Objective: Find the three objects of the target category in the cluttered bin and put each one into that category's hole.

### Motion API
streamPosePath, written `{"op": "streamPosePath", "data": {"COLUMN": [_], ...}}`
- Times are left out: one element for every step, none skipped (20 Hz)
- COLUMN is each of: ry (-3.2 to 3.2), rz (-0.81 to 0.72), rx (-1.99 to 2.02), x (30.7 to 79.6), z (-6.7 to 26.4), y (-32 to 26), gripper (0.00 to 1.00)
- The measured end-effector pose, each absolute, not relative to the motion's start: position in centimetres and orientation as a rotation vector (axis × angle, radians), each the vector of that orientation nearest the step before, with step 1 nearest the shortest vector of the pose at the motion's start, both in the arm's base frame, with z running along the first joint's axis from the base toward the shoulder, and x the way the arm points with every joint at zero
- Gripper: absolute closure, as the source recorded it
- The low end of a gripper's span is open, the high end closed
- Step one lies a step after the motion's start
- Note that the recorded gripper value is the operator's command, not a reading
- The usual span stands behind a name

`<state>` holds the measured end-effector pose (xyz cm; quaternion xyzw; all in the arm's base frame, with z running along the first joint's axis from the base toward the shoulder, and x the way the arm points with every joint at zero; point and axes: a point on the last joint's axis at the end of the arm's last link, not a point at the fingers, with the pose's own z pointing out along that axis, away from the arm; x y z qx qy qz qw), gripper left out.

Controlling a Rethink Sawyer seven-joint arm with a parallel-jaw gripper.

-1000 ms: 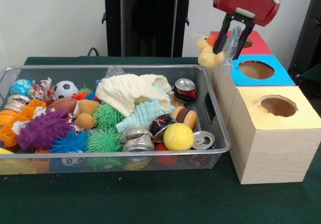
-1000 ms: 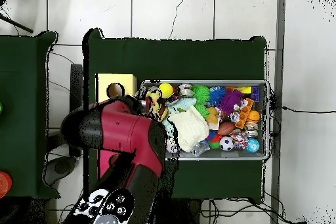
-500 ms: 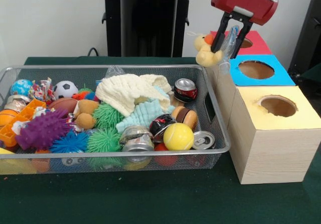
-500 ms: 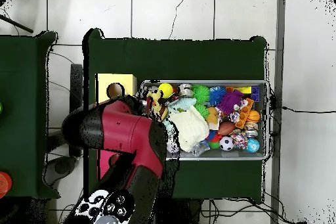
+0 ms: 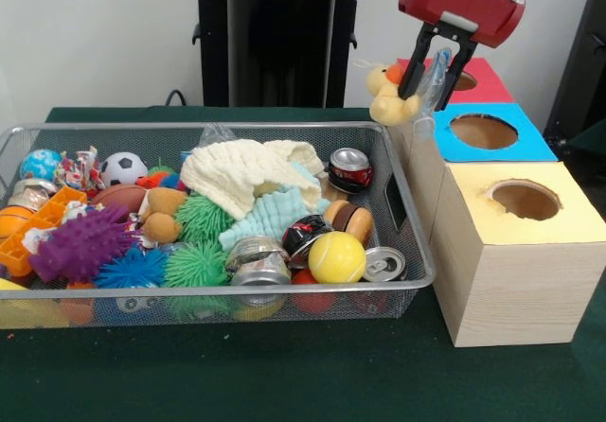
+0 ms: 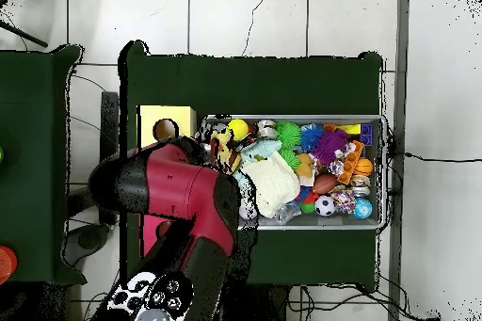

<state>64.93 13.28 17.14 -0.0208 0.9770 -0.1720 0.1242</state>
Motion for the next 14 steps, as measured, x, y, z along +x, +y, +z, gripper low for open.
{"op": "streamPosePath", "data": {"ry": [2.848, 2.848, 2.848, 2.848, 2.847, 2.847, 2.847, 2.847, 2.847, 2.847, 2.846, 2.846, 2.846, 2.848], "rz": [-0.501, -0.502, -0.502, -0.502, -0.503, -0.503, -0.503, -0.504, -0.504, -0.505, -0.506, -0.506, -0.507, -0.51], "rx": [-0.061, -0.061, -0.06, -0.06, -0.06, -0.06, -0.06, -0.059, -0.059, -0.059, -0.058, -0.058, -0.057, -0.056], "x": [64.94, 64.94, 64.93, 64.94, 64.94, 64.94, 64.94, 64.94, 64.94, 64.94, 64.94, 64.94, 64.93, 64.9], "z": [17.15, 17.16, 17.16, 17.17, 17.18, 17.19, 17.19, 17.22, 17.21, 17.23, 17.24, 17.26, 17.28, 17.33], "y": [13.28, 13.27, 13.25, 13.24, 13.23, 13.22, 13.21, 13.18, 13.17, 13.15, 13.12, 13.1, 13.06, 12.99], "gripper": [1.0, 1.0, 1.0, 1.0, 1.0, 1.0, 1.0, 1.0, 1.0, 1.0, 1.0, 1.0, 1.0, 1.0]}}
